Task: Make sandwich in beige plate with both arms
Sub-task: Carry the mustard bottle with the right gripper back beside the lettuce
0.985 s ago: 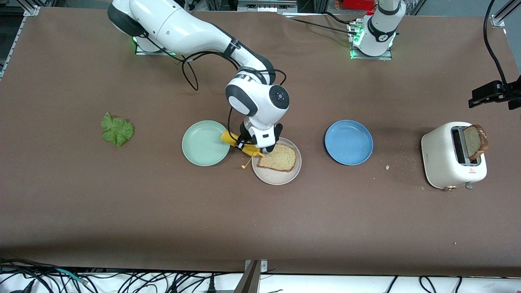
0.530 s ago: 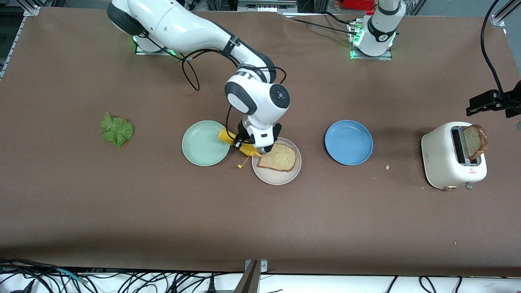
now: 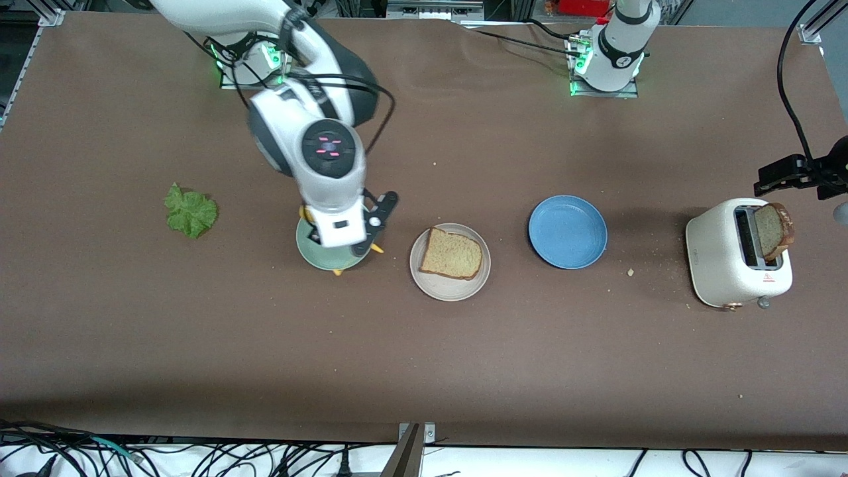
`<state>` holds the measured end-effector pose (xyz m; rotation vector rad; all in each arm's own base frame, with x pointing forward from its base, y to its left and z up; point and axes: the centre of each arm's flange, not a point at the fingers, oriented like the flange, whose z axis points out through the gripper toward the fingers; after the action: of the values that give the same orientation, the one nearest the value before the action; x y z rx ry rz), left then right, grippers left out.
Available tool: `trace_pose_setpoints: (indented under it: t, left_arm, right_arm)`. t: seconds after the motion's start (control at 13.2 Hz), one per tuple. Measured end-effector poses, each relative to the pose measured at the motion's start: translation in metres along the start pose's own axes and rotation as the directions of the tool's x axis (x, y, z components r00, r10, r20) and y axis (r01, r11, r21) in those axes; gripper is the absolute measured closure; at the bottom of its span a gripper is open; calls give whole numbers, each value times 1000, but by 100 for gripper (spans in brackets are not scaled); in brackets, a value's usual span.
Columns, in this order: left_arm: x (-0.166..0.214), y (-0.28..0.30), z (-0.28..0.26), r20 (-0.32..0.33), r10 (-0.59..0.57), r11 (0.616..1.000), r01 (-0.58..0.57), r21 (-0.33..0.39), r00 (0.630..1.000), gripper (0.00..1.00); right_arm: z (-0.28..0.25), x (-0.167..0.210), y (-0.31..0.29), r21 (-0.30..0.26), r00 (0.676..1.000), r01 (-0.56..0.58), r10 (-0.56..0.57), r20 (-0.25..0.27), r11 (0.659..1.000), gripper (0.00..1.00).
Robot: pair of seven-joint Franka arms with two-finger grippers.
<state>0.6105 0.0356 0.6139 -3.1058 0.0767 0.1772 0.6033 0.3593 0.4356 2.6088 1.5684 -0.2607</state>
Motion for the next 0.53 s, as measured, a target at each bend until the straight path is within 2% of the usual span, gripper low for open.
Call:
trace_pose_setpoints:
  t: [0.15, 0.3, 0.53]
  left_arm:
    - [0, 0, 0, -2, 1, 1000, -1, 0, 1000, 0]
    - [2, 0, 0, -7, 1, 1000, -1, 1, 1000, 0]
    - [3, 0, 1, -10, 0, 1000, 0, 1, 1000, 0]
  right_arm:
    - [-12, -44, 31, 68, 998, 31, -26, -63, 997, 77]
    - [-16, -95, 65, 126, 988, 58, -39, -152, 990, 77]
    - [-2, -177, 106, 189, 954, 107, -47, -295, 976, 76]
